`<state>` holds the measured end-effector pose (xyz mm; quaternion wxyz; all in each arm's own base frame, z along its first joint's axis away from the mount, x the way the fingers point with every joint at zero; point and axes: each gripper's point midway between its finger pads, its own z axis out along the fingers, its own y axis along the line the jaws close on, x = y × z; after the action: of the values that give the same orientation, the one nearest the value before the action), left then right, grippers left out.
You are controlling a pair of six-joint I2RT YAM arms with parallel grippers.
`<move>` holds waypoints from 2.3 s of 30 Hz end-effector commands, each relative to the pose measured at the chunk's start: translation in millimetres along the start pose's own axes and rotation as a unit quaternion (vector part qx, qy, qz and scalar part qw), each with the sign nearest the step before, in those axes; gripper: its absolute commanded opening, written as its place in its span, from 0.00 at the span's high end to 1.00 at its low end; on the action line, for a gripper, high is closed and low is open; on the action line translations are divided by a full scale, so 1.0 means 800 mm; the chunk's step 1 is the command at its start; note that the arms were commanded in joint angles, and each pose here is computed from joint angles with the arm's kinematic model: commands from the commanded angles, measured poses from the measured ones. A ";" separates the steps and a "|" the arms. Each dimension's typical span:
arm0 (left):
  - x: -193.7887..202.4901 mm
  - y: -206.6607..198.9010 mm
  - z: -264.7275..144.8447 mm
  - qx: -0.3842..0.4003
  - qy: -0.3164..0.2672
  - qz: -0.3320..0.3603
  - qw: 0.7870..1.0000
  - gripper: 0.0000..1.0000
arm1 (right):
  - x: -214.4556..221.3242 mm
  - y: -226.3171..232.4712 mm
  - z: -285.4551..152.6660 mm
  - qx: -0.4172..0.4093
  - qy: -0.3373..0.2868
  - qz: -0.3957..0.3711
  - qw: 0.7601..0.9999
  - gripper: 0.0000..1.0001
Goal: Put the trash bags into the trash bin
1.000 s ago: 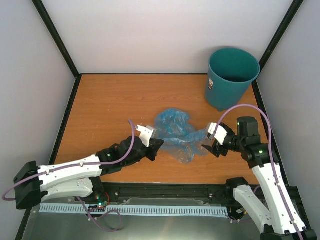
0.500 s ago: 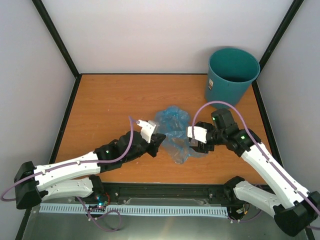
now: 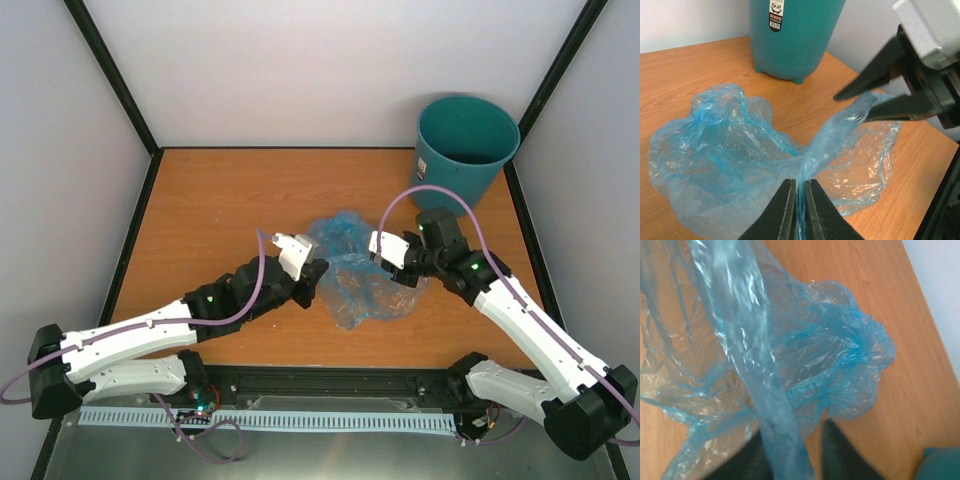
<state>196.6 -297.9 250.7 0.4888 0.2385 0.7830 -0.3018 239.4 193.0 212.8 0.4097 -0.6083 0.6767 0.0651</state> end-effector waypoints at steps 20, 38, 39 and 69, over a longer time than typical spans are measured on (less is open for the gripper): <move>0.167 0.010 -0.027 0.106 0.046 -0.115 0.987 0.18 | 0.052 -0.027 -0.004 0.009 -0.043 0.255 0.966 0.97; 0.177 -0.012 0.082 0.090 -0.011 -0.061 0.994 0.29 | 0.061 -0.022 0.005 0.004 -0.041 0.276 0.960 0.97; 0.179 -0.013 0.089 0.091 -0.018 -0.061 0.994 0.35 | 0.060 -0.021 0.005 0.003 -0.043 0.276 0.960 0.97; 0.087 0.008 0.005 -0.003 0.050 -0.027 0.998 0.99 | 0.020 -0.054 -0.029 0.015 -0.057 0.267 0.962 0.97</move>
<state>177.6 -298.2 165.2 0.4677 0.1992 0.7841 -0.3561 262.4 150.5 191.9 0.4036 -0.3903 0.8066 0.1849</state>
